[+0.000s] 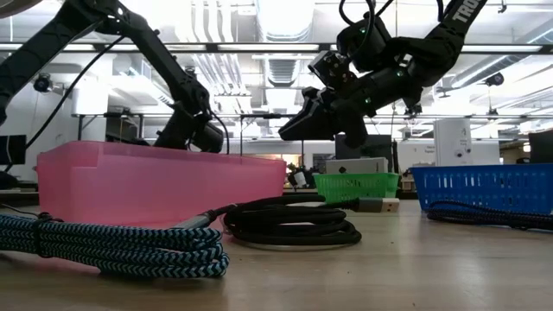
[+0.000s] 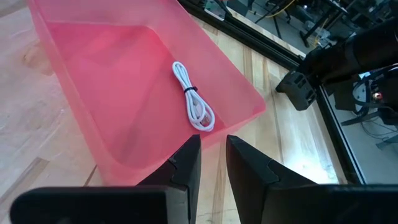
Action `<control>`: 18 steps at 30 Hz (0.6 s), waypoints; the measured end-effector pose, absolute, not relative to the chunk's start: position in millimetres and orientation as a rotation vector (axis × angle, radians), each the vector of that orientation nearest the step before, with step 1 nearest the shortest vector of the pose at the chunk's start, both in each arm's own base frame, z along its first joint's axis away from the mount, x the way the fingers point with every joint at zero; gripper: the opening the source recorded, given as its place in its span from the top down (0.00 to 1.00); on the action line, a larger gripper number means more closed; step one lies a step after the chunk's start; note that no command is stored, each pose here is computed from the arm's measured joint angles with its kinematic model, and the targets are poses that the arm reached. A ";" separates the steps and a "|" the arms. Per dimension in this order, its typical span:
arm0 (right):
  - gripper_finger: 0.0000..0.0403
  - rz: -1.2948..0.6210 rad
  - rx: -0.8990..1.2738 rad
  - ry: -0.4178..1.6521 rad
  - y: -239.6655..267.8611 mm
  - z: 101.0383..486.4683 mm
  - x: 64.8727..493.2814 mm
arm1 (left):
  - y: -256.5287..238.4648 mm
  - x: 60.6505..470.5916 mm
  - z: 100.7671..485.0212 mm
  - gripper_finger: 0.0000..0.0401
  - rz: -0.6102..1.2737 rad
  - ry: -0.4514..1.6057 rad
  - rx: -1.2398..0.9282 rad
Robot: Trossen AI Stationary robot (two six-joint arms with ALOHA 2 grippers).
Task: Pick and place items into bin
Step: Put the top white charger adapter into the blue bin
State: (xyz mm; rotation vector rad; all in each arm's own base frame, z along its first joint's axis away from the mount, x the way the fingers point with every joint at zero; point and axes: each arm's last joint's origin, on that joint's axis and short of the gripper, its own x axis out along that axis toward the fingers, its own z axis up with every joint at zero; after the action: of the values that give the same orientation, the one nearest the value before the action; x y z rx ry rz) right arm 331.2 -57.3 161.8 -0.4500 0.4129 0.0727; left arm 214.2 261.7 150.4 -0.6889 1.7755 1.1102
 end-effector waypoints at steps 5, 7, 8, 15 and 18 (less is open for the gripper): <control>0.84 0.073 -0.450 0.413 -57.4 161.8 331.2 | 261.9 214.7 150.2 0.39 1.109 1.770 -0.688; 0.84 0.073 -0.450 0.413 -57.3 161.8 331.2 | 262.4 215.0 150.0 0.39 1.111 1.763 -0.687; 0.84 0.073 -0.450 0.413 -57.3 161.8 331.2 | 262.6 215.1 149.9 0.39 1.112 1.761 -0.686; 0.84 0.072 -0.450 0.413 -57.4 161.8 331.2 | 265.5 217.7 149.7 0.39 1.127 1.714 -0.671; 0.84 0.073 -0.450 0.413 -57.3 161.8 331.2 | 266.8 218.8 149.8 0.39 1.133 1.696 -0.667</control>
State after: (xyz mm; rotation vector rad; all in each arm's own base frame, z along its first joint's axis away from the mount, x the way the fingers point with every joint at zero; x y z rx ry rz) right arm 331.2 -57.3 161.8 -0.4501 0.4126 0.0725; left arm 218.8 266.8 149.8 -0.6666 1.6959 1.1333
